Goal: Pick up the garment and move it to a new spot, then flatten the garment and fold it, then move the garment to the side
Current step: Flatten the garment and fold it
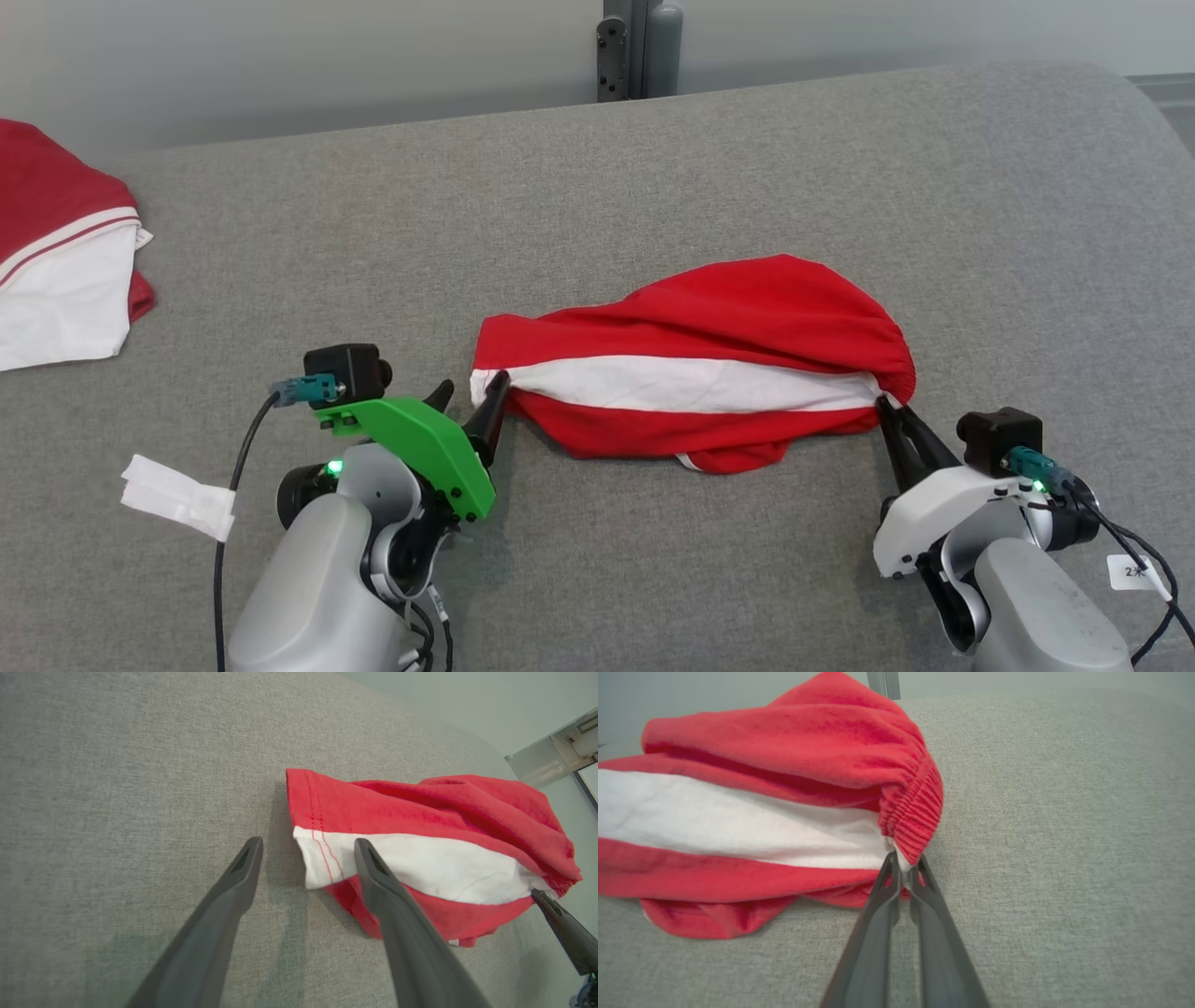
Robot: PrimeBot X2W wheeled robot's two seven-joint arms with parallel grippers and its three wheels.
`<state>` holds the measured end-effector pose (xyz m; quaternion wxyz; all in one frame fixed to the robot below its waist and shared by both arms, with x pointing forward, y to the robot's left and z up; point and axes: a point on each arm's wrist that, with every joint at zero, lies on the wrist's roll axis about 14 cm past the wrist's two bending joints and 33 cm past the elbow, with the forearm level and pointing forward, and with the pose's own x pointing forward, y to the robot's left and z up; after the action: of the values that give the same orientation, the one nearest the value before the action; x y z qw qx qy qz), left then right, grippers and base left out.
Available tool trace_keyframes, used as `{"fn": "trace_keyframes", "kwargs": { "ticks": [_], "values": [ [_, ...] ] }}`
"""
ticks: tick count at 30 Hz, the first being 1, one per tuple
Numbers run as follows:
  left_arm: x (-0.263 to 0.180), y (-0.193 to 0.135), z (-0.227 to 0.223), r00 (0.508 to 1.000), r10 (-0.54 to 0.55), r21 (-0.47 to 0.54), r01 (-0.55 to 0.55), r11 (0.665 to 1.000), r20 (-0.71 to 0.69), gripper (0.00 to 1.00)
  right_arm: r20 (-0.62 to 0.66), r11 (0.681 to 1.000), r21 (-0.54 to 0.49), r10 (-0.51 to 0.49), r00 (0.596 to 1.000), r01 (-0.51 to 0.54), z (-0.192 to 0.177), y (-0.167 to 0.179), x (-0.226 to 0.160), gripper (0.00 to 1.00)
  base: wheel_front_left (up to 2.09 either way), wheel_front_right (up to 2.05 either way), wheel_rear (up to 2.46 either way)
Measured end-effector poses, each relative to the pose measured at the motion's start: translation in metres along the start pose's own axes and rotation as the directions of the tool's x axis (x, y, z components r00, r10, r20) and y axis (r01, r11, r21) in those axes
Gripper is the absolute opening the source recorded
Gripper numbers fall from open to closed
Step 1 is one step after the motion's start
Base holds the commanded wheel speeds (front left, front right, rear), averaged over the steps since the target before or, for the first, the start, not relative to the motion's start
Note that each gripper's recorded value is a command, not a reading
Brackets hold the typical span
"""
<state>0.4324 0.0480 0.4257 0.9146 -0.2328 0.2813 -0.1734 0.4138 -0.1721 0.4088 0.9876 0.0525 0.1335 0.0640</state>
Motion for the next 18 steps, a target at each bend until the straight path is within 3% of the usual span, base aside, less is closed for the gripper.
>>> {"fn": "trace_keyframes", "kwargs": {
  "ticks": [18],
  "values": [
    [-0.001,-0.032,-0.008,0.996,-0.091,-0.057,0.09,0.994,-0.01,1.0,0.011,1.0,-0.006,0.004,1.0,-0.004,0.004,0.002,-0.003,0.0,0.0,0.0,0.0]
  ]
}}
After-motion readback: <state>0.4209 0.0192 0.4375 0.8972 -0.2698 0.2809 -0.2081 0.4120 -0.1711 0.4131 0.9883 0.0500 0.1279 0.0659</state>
